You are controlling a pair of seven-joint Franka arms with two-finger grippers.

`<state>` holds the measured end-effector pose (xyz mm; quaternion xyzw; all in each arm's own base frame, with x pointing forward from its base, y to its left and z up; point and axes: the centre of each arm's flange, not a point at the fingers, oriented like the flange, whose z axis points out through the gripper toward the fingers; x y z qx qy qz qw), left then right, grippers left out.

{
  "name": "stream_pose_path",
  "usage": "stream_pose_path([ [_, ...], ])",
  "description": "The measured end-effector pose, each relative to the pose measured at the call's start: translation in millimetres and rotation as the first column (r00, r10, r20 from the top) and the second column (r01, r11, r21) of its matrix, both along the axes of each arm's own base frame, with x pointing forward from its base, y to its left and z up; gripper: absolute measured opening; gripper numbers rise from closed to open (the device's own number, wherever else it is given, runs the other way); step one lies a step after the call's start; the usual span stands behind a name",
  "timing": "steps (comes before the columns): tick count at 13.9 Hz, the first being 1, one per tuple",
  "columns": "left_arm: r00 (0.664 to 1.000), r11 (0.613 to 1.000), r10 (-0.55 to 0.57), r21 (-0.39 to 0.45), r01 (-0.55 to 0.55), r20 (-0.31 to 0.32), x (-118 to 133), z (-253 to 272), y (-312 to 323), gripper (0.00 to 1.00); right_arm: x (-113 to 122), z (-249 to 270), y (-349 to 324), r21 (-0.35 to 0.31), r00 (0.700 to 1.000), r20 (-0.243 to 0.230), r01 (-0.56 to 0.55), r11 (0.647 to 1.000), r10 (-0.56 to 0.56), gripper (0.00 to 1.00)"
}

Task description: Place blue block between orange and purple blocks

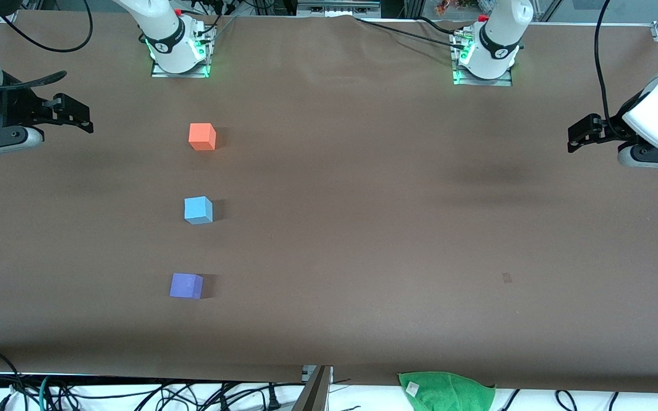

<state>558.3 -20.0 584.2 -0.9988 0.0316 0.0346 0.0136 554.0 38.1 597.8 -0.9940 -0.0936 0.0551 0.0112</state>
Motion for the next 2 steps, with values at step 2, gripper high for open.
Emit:
stream_pose_path([
  [2, 1.000, 1.000, 0.000, 0.000, 0.000, 0.000, 0.0, 0.0, 0.0, 1.00, 0.4, 2.8, 0.7, 0.001, 1.000, 0.008, -0.001, 1.000, 0.001, 1.00],
])
